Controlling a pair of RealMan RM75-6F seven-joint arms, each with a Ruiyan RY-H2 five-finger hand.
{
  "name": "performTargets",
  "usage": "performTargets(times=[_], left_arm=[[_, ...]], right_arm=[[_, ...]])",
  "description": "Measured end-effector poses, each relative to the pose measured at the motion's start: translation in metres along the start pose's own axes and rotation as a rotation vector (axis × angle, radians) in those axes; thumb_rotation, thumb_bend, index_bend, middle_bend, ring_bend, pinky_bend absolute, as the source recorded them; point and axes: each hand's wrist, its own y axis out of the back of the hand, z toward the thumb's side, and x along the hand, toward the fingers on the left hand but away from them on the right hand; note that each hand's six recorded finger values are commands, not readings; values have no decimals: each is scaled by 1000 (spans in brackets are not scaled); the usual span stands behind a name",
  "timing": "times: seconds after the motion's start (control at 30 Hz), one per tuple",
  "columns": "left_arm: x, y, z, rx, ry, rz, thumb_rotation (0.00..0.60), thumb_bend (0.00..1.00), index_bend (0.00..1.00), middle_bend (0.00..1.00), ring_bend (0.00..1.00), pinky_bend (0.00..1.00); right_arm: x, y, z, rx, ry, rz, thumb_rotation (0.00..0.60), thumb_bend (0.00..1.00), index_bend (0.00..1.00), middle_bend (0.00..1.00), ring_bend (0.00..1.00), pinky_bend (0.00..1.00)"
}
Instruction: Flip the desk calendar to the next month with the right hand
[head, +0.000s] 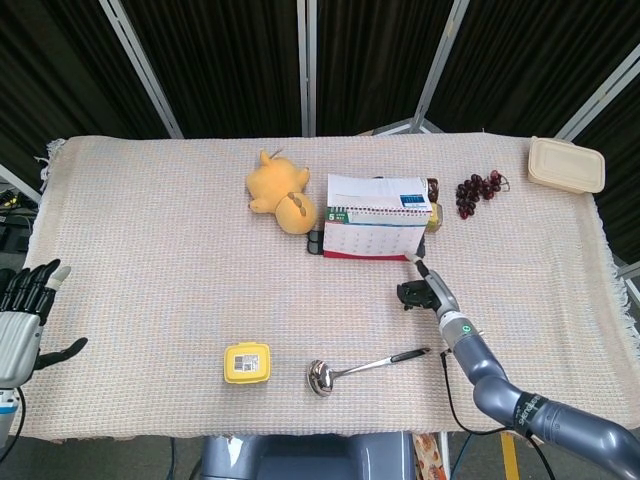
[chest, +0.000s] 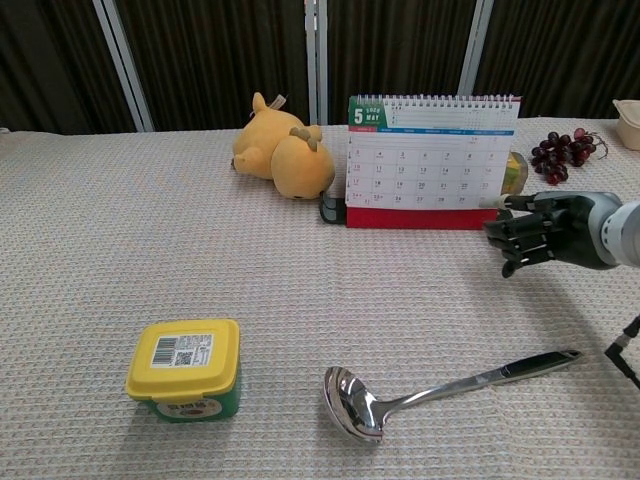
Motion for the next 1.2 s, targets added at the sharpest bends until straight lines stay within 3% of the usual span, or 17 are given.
performTargets(times=[0.43, 0.63, 0.87, 1.03, 1.2], left_arm=[[1, 3, -3, -13, 3, 5, 600, 0, 0, 0, 0, 0], [0, 4, -5, -20, 6, 7, 600, 0, 0, 0, 0, 0], [1, 5, -6, -23, 7, 7, 600, 0, 0, 0, 0, 0], [0, 4, -2, -19, -1, 5, 600, 0, 0, 0, 0, 0], [1, 3, 0, -16, -5, 3, 600, 0, 0, 0, 0, 0]], right_arm=[[-6, -34, 61, 11, 119, 47, 600, 535, 159, 795, 783, 588], [2, -35, 80, 28, 188, 14, 600, 536, 240, 764, 764, 570], [23, -24, 108, 50, 328, -64, 600, 525, 353, 501, 538, 432], [48, -1, 133, 29, 438, -134, 600, 509, 336, 404, 391, 357], [64, 20, 152, 54, 512, -190, 600, 497, 263, 335, 268, 196]])
